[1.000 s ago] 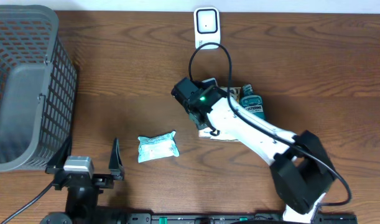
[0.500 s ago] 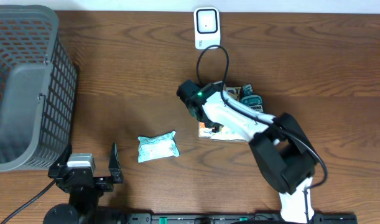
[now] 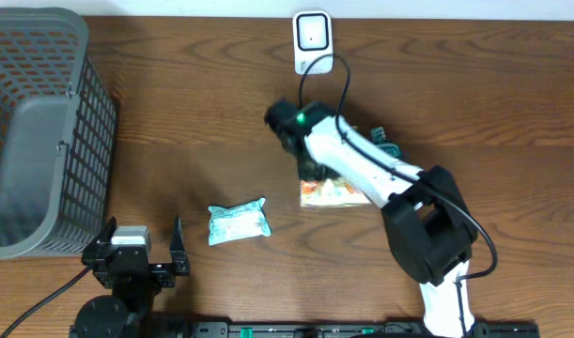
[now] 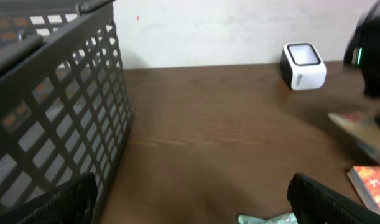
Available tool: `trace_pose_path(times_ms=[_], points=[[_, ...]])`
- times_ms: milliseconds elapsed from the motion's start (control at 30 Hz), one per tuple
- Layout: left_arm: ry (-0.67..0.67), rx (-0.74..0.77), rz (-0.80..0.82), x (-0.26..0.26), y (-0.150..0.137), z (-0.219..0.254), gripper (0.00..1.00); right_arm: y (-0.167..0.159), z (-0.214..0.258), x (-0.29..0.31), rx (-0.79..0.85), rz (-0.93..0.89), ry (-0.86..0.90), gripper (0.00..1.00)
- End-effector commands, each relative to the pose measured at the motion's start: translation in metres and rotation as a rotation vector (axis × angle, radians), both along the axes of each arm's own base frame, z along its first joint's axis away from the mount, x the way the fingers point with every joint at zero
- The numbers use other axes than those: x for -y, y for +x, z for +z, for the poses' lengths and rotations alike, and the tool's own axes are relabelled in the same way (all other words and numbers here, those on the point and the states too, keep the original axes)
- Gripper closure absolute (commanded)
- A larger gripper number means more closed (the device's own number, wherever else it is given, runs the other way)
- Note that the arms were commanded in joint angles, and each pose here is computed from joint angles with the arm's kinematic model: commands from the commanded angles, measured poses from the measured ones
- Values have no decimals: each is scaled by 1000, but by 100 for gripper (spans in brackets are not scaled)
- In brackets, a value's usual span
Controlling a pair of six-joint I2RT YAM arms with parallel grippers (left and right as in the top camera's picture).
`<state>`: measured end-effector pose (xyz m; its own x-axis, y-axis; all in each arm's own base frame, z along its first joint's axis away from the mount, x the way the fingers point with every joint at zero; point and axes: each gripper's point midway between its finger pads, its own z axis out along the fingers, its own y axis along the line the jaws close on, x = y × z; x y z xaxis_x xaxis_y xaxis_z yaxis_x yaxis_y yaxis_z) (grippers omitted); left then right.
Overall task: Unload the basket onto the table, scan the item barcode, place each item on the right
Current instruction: 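Lift the yellow pack up off the table with the right gripper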
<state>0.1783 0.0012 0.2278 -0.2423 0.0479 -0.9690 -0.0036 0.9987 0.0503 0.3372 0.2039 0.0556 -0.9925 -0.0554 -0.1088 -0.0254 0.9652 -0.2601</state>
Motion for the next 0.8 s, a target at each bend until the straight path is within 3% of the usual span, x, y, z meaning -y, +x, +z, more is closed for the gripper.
trace_pose_path(times_ms=[0,133,200,467,633,767], points=[[1,-20,12,-2,0,-6,2,-2,38,-42,-112,62,340,98],[9,-86,12,-2,-5,-21,2,-23,85,-79,-286,169,728,98],[15,-130,12,-3,-9,-31,2,-39,105,-82,-401,114,860,98],[42,-336,12,-6,-32,-76,2,-58,134,-57,-662,-292,963,99],[43,-343,12,-6,-33,-78,2,-56,148,-64,-759,-521,1006,99],[43,-343,12,-6,-33,-78,2,-57,160,-71,-829,-603,1049,99]])
